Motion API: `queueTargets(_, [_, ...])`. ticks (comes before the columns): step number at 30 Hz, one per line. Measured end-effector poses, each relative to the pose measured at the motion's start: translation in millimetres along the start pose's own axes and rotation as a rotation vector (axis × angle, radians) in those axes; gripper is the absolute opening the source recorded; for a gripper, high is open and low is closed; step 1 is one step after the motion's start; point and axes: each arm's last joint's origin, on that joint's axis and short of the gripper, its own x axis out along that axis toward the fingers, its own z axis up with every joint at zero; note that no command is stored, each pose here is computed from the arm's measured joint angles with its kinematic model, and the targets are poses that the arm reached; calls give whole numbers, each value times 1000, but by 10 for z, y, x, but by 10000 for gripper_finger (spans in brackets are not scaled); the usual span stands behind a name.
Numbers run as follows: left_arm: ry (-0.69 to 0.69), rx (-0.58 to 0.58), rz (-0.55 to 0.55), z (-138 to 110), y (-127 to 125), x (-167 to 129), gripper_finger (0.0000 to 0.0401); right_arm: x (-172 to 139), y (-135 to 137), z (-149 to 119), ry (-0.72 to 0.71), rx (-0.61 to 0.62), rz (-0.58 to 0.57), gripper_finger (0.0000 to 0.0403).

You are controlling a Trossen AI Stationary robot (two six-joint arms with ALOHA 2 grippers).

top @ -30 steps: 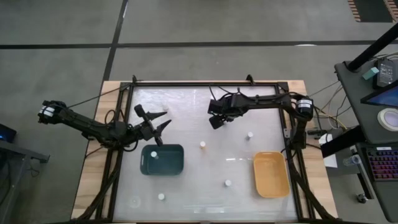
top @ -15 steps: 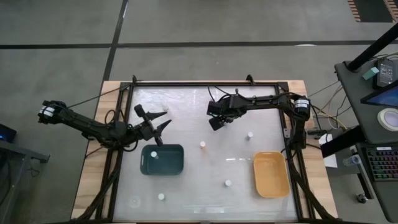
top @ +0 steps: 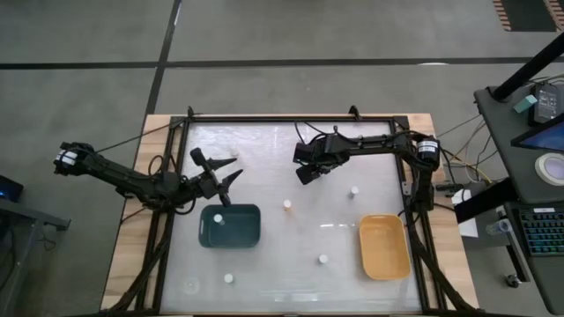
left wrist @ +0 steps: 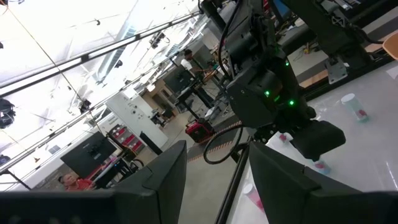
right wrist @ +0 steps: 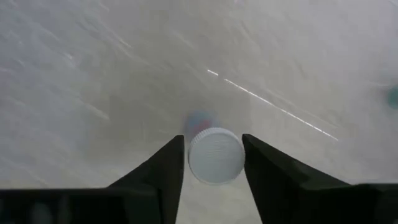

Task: Pick and place medicine bottles into bin by pill shape (circle, oval)
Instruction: Put the blue bottled capsules into the yellow bin

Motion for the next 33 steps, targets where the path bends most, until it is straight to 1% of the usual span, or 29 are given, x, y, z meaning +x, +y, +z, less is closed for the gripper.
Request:
queueTargets(4, [0,0,0,0,0,0,160,0,0,0,1,0,1,118])
queueTargets(7, [0,0,0,0,0,0,160,0,1,-1,4,0,3,108])
queueTargets(13, [0,0,0,0,0,0,160,-1,1,-1,4,0,4,117])
queueTargets(17, [0,0,0,0,0,0,160,-60,-14,0,-7,3,15,116])
queueTargets(23, [0,6,0,0,0,0,160,-311,-77,-26,-45,18,57,112])
queueTargets(28, [0,6,0,0,0,0,160,-588,-113,-149,-69,30,97,113])
queueTargets(33, [-1,6,0,1,0,0,160,-852,-103,-328,-95,36,152,113])
